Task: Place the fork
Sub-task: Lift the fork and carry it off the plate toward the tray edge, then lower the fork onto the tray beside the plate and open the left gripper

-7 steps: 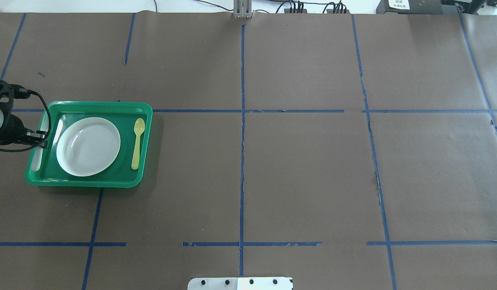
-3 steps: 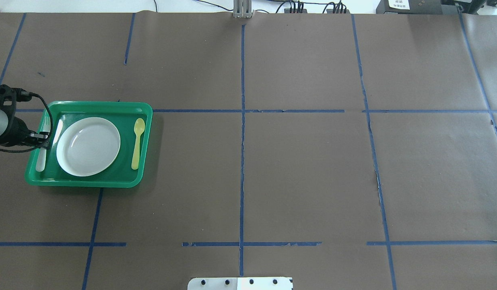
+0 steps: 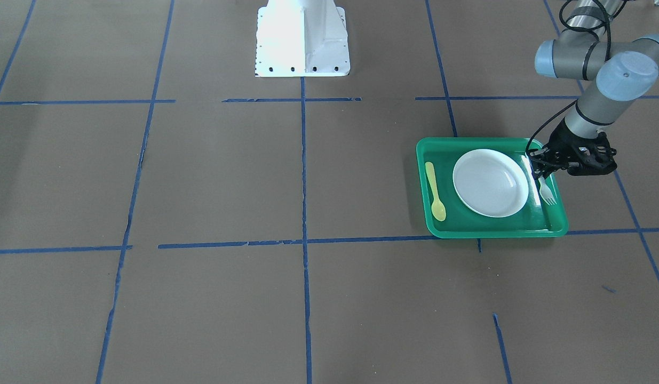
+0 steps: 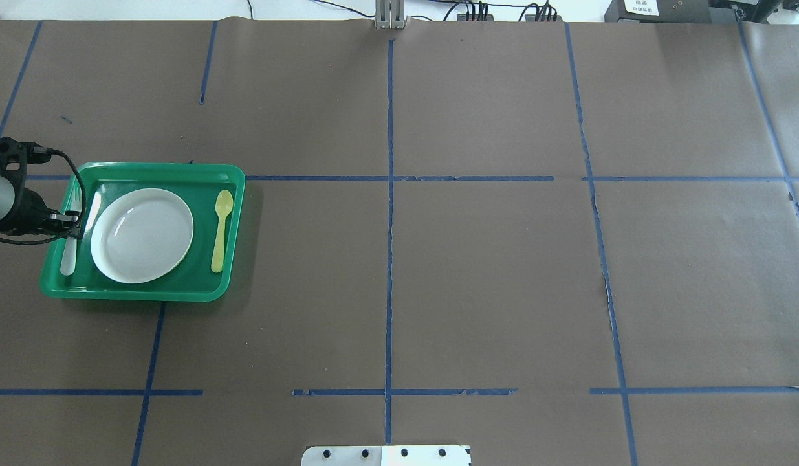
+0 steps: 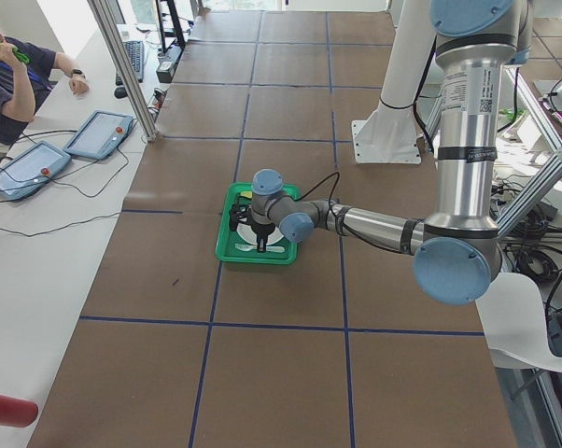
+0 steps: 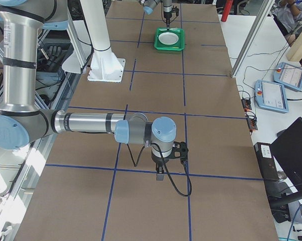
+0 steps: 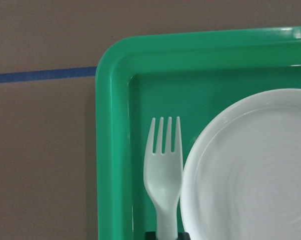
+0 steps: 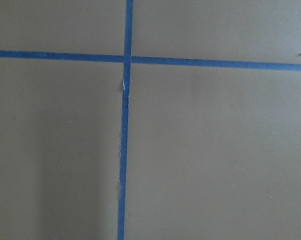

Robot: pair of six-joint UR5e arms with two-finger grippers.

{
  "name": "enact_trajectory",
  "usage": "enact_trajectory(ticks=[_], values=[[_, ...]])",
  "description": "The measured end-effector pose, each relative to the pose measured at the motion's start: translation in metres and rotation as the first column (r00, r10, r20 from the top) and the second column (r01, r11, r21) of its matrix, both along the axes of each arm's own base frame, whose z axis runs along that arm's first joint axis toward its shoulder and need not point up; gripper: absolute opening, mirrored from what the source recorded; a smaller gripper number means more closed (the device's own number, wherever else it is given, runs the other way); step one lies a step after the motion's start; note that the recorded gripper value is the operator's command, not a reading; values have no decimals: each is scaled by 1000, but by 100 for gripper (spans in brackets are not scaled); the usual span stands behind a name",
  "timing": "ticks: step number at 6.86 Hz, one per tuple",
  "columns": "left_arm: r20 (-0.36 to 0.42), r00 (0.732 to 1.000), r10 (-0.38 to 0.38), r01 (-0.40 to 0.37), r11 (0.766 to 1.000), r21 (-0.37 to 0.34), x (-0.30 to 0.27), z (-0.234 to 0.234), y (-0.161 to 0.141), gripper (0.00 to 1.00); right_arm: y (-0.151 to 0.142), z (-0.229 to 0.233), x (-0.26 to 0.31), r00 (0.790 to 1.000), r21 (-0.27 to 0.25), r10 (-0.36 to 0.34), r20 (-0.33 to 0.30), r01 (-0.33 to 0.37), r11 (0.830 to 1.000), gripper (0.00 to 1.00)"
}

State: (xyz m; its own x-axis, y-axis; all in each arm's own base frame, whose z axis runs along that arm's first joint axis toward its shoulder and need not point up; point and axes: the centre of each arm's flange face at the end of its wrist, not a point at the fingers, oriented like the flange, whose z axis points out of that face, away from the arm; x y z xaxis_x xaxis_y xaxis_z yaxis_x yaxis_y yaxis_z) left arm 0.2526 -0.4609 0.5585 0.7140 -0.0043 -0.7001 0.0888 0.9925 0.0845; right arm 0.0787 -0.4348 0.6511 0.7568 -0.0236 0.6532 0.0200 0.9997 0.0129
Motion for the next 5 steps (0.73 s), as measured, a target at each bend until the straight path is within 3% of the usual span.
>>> enact_trajectory(ticks=[5], values=[[-31,999,-27,27,1000,0,5,9,-4,0,0,0,0,1000,0,0,0,0,1000,100]])
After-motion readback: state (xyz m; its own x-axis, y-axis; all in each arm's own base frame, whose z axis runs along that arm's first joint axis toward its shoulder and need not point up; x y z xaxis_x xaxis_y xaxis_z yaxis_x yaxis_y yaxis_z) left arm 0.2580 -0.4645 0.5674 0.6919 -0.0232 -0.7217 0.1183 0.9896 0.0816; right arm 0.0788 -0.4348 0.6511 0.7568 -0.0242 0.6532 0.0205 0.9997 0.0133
